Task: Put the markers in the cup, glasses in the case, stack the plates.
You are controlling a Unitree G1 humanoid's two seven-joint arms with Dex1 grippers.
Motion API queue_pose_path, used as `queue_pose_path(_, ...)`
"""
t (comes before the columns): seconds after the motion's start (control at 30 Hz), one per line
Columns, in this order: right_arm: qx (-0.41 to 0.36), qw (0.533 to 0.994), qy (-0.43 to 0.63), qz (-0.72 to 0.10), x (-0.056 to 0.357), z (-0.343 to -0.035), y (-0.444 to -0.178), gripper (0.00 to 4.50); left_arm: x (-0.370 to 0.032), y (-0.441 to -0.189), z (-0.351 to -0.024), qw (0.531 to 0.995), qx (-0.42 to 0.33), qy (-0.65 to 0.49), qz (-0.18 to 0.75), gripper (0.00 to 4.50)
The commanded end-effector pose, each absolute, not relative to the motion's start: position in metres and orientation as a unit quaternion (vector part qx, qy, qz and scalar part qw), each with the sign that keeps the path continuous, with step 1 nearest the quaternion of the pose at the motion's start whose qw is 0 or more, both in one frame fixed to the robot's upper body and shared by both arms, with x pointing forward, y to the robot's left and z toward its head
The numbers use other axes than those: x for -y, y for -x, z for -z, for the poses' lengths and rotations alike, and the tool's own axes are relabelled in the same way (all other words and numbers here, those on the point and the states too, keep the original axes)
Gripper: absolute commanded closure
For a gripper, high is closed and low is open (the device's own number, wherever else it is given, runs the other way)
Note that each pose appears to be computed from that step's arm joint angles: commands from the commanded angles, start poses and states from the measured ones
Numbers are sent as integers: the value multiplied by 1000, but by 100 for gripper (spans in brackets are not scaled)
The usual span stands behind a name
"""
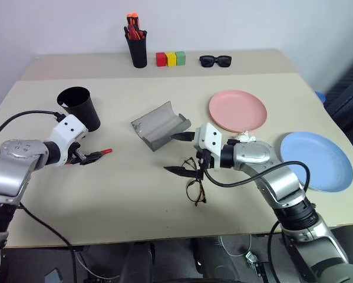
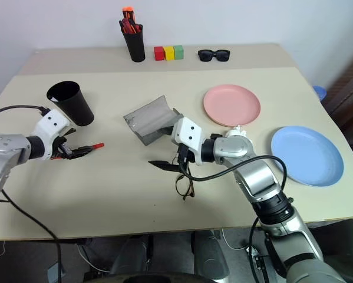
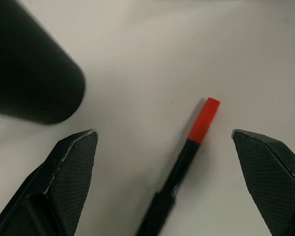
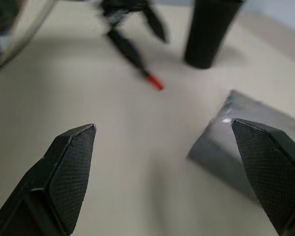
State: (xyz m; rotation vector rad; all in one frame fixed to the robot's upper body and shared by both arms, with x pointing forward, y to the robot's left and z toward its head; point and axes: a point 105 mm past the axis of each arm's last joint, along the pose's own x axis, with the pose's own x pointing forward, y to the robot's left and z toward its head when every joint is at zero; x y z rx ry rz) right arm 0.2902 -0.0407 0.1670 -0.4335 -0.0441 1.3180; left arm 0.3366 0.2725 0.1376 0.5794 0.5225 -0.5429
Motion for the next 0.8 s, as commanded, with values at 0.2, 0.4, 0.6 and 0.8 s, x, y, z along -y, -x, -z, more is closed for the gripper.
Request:
queue_pose_path(0.2, 33, 764, 231, -602, 53, -175, -287, 0, -260, -336, -126, 845, -298, -265, 357, 133)
queue_pose_path(0.4, 34, 766, 228, -600, 51, -175, -286, 0, -271, -334, -118, 828, -314, -303, 352, 432)
queue_pose_path(0.6, 43, 770, 224, -596, 48, -178, -289, 0, -262, -343, -144, 860, -217, -314, 338, 442)
queue_pose_path(0.8, 90, 813, 208, -536, 31, -194, -314, 0, -229, -354, -259, 939, 72, -171, 289, 442)
